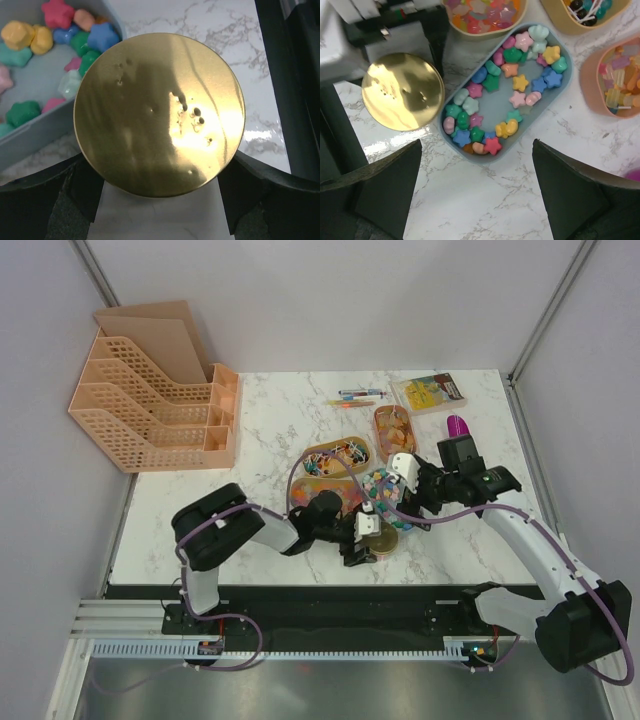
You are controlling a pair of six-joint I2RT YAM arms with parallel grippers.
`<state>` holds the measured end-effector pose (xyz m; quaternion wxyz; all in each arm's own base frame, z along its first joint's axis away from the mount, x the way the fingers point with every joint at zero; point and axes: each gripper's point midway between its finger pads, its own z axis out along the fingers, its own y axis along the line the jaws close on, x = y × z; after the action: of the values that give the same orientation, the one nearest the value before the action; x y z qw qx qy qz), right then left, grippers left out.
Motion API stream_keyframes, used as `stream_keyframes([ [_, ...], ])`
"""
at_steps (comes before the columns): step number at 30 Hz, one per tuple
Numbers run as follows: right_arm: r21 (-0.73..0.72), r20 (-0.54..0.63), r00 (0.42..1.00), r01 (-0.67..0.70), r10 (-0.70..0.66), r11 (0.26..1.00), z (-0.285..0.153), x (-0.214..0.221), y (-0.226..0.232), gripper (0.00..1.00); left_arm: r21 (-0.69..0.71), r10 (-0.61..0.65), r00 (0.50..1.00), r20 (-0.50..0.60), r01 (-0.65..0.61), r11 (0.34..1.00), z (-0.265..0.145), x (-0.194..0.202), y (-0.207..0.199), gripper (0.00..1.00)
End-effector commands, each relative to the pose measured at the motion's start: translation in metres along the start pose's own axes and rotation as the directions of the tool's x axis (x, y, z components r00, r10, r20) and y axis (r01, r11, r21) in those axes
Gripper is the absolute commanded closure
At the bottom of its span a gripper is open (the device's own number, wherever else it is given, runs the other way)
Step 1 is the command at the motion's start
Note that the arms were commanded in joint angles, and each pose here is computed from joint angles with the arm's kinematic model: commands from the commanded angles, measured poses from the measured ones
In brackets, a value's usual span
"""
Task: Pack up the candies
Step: Move the packing bottle to the center of the board.
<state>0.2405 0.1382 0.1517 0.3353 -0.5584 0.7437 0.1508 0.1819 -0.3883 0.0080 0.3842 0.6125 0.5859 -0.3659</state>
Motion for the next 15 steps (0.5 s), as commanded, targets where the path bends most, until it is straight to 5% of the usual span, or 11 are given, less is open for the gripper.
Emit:
stream_keyframes([
  [1, -0.086, 0.068, 0.994, 0.095, -0.089, 0.992, 0.005, -0.007, 0.012, 0.02, 0.044, -0.166, 0.913, -0.374, 0.196, 0.980, -0.006, 0.125, -0.044, 0.10],
  [15, -0.383, -0.007, 0.953, 0.276, -0.302, 0.881, -0.021, 0.048, 0.051, 0.02, 0.114, -0.177, 0.922, -0.344, 0.228, 0.967, 0.021, 0.133, -0.055, 0.13],
])
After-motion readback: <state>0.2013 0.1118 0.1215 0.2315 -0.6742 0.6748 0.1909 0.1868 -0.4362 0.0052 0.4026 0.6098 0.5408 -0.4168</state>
